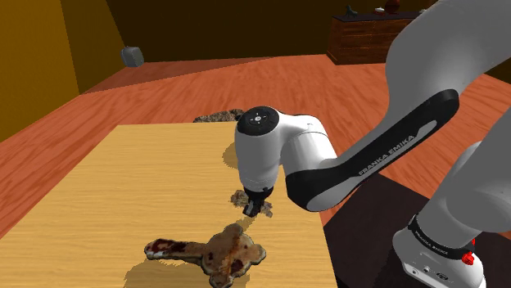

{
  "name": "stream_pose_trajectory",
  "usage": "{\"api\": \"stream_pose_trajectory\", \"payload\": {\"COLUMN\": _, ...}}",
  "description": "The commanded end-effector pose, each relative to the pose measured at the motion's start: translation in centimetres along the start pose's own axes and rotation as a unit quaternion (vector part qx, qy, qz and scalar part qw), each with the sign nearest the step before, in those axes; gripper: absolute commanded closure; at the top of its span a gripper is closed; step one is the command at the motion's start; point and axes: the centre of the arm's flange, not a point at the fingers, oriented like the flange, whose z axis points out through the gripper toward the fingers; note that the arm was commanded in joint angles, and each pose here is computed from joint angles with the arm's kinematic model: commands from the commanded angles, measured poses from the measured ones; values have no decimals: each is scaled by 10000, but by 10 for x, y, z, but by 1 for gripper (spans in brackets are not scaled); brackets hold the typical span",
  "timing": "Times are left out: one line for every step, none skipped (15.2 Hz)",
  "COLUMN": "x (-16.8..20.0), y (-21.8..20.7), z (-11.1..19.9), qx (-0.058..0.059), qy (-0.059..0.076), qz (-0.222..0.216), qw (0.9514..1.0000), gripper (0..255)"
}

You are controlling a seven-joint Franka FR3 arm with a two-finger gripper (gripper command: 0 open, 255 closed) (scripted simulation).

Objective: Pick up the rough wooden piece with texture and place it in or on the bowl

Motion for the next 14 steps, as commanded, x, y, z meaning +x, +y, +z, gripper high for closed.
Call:
{"api": "stream_pose_trajectory", "payload": {"x": -1, "y": 7, "z": 8, "qx": -31, "qy": -92, "qz": 47, "qw": 9999, "gripper": 255}}
{"api": "stream_pose_trajectory", "payload": {"x": -1, "y": 7, "z": 9, "qx": -32, "qy": -93, "qz": 47, "qw": 9999, "gripper": 255}}
{"api": "stream_pose_trajectory", "payload": {"x": -2, "y": 6, "z": 8, "qx": -33, "qy": -93, "qz": 46, "qw": 9999, "gripper": 255}}
{"api": "stream_pose_trajectory", "payload": {"x": -1, "y": 4, "z": 7, "qx": -31, "qy": -92, "qz": 44, "qw": 9999, "gripper": 255}}
{"api": "stream_pose_trajectory", "payload": {"x": 0, "y": 5, "z": 2, "qx": -31, "qy": -92, "qz": 45, "qw": 9999, "gripper": 255}}
{"api": "stream_pose_trajectory", "payload": {"x": 0, "y": 6, "z": -4, "qx": -31, "qy": -92, "qz": 45, "qw": 9999, "gripper": 255}}
{"api": "stream_pose_trajectory", "payload": {"x": 1, "y": 7, "z": -9, "qx": -31, "qy": -92, "qz": 45, "qw": 9999, "gripper": 255}}
{"api": "stream_pose_trajectory", "payload": {"x": 2, "y": 8, "z": -14, "qx": -31, "qy": -92, "qz": 45, "qw": 9999, "gripper": 255}}
{"api": "stream_pose_trajectory", "payload": {"x": 2, "y": 6, "z": -10, "qx": -28, "qy": -77, "qz": 42, "qw": 10000, "gripper": 255}}
{"api": "stream_pose_trajectory", "payload": {"x": 2, "y": 6, "z": -10, "qx": -28, "qy": -77, "qz": 42, "qw": 10000, "gripper": 0}}
{"api": "stream_pose_trajectory", "payload": {"x": 32, "y": 19, "z": -13, "qx": 292, "qy": -662, "qz": 41, "qw": 9974, "gripper": 0}}
{"api": "stream_pose_trajectory", "payload": {"x": 62, "y": 32, "z": -12, "qx": 611, "qy": -1243, "qz": 40, "qw": 9904, "gripper": 0}}
{"api": "stream_pose_trajectory", "payload": {"x": 72, "y": 36, "z": -11, "qx": 716, "qy": -1434, "qz": 40, "qw": 9871, "gripper": 0}}
{"api": "stream_pose_trajectory", "payload": {"x": 70, "y": 36, "z": -6, "qx": 716, "qy": -1434, "qz": 40, "qw": 9871, "gripper": 0}}
